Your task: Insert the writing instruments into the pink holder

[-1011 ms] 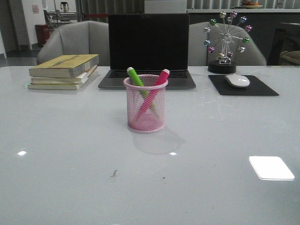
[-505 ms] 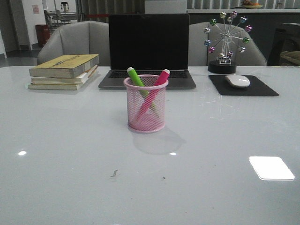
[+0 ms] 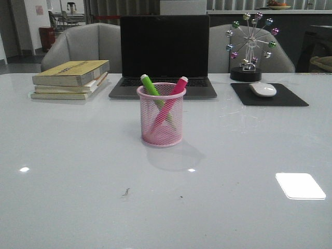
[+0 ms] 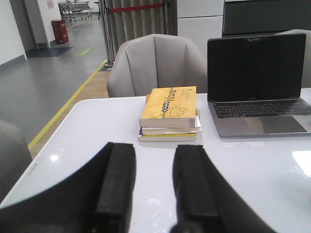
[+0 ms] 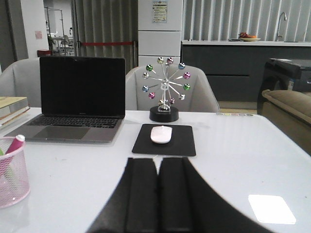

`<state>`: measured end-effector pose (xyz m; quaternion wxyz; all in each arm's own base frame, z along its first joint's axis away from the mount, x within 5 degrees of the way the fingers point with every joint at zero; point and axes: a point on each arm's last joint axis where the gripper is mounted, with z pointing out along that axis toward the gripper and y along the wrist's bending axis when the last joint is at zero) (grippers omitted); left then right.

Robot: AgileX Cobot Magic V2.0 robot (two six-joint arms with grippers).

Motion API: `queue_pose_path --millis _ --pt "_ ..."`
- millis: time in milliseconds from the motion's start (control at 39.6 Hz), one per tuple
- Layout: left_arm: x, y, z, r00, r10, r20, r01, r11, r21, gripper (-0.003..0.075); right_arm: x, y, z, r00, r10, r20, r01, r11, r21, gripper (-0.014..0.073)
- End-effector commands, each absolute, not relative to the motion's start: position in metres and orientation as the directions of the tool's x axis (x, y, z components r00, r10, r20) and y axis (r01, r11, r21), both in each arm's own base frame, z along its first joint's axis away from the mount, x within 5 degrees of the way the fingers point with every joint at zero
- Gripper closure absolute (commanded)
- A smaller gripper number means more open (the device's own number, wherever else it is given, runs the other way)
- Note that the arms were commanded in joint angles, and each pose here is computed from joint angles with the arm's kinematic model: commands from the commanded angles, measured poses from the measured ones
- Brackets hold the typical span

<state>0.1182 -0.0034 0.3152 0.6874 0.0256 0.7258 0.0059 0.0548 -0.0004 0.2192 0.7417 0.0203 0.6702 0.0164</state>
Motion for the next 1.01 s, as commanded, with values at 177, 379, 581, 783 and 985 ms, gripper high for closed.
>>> queue_pose_path --millis 177,379,581,783,985 --pt "0.117 -0.005 0.333 0.064 0.033 -0.997 0.045 0.998 0.036 0.0441 0.055 -0.001 0.207 0.112 0.038 -0.993 0.015 0.999 0.040 0.0529" --pt "0.117 -0.005 0.333 0.064 0.033 -0.997 0.045 0.998 0.036 0.0441 0.055 -0.001 0.203 0.069 0.016 -0.998 0.013 1.000 0.017 0.0529" --pt "0.117 -0.005 0.333 0.064 0.033 -0.997 0.045 0.998 0.036 0.0441 0.055 -0.001 0.202 0.062 0.017 -0.998 0.012 1.000 0.018 0.0529" --pt "0.117 -0.005 0.333 0.064 0.033 -0.997 0.045 0.998 0.036 0.0441 0.056 0.000 0.201 0.045 0.018 -0.999 0.010 1.000 0.018 0.0529" --pt "0.117 -0.005 0.333 0.064 0.033 -0.997 0.045 0.998 0.036 0.0441 0.056 0.000 0.201 0.045 0.018 -0.999 0.010 1.000 0.018 0.0529"
